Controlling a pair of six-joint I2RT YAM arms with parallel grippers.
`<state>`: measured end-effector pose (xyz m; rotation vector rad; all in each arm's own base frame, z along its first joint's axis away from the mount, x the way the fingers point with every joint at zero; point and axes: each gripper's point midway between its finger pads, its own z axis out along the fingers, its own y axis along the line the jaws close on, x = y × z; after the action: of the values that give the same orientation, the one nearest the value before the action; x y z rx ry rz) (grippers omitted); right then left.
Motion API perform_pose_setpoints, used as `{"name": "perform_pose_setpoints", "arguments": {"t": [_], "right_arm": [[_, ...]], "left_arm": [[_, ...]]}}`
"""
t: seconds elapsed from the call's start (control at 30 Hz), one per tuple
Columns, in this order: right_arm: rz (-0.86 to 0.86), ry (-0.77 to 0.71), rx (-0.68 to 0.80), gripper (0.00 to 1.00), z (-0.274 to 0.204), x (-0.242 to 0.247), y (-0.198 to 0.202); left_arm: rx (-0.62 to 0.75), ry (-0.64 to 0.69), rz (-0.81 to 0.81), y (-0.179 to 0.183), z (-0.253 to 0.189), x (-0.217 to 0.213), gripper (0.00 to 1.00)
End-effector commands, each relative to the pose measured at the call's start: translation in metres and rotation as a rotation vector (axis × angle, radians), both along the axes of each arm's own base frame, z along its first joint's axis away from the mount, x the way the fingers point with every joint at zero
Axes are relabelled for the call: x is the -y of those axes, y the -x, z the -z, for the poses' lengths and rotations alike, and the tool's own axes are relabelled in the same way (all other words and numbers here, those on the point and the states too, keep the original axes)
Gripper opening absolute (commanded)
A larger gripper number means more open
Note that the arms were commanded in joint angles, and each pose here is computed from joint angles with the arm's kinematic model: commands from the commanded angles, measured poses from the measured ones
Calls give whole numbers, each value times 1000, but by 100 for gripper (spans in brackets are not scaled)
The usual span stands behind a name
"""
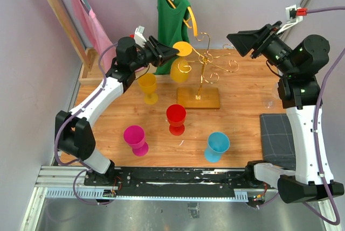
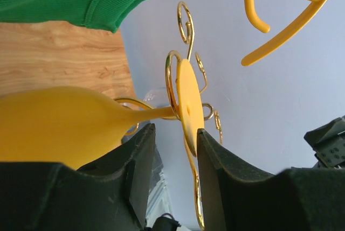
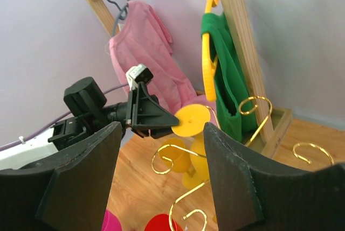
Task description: Place the wine glass upside down on the wine glass rack
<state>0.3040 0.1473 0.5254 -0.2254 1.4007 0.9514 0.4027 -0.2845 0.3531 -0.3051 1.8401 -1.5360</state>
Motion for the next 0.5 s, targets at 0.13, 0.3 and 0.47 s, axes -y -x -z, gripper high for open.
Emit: {"name": "perform_pose_setpoints", "arguments": {"t": [0.13,0.3,0.47], "right_arm": [[158,94,-67,64,19,25,-5],[294,186,-183,64,46,49,-10],[477,290,-312,65,68,84,-11]], "left_arm": [[104,-25,16,14,-24,-6,46],[178,-73,2,24,-45,-14,48],[261,-116,-24,39,-67,-25,50]]}}
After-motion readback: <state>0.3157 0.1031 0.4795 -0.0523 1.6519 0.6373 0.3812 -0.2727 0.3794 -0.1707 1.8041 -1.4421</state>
